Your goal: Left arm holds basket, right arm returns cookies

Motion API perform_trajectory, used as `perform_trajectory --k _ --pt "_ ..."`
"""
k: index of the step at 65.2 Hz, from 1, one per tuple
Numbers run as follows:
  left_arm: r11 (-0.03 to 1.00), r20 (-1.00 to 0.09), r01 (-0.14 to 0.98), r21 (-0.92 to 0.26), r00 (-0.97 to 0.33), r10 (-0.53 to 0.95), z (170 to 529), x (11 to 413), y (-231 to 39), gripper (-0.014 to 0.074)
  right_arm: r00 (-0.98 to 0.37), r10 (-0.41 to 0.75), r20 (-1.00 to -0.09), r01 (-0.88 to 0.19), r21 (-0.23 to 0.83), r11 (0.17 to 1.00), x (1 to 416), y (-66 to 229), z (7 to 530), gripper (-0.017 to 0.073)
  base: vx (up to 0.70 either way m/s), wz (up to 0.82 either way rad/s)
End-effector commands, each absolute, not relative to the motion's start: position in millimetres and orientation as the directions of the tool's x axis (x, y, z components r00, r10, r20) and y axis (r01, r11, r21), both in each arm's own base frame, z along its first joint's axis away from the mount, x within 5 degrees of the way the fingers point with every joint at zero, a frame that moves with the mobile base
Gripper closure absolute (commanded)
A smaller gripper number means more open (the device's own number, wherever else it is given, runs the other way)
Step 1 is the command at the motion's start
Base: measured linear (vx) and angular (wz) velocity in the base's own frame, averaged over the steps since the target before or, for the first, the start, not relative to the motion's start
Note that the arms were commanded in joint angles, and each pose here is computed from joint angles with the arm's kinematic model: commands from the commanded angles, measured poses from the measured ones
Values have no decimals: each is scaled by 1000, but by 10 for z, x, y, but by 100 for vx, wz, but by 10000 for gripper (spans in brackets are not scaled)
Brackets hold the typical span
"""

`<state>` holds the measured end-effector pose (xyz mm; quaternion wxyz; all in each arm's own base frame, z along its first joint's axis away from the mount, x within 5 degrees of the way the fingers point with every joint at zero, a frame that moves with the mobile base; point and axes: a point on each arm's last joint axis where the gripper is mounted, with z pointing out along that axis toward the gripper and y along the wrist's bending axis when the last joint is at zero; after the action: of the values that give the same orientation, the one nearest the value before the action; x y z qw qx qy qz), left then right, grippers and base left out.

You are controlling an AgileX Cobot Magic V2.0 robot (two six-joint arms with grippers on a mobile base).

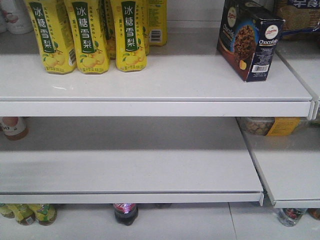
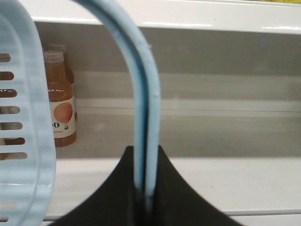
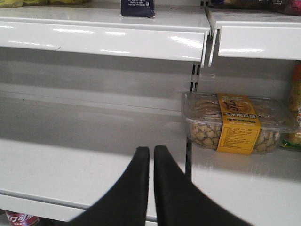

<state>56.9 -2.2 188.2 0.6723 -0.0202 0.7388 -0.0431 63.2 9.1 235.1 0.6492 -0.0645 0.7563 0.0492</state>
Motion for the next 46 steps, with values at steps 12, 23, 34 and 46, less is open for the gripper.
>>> perform_trajectory --k 12,23,34,46 --pt "997 -996 43 -59 64 -61 2095 544 -22 596 -55 -29 -998 -169 -20 985 638 101 2507 570 0 0" --pt "997 -996 43 -59 64 -61 2095 544 -22 596 -55 -29 -998 -169 -20 985 638 101 2507 570 0 0" --pt "997 -996 43 -59 64 -61 2095 544 -22 596 -55 -29 -998 -169 -20 985 638 101 2507 570 0 0" --pt "997 -996 43 -59 64 -61 2095 544 -22 596 -55 -29 -998 -169 -20 985 638 101 2507 570 0 0"
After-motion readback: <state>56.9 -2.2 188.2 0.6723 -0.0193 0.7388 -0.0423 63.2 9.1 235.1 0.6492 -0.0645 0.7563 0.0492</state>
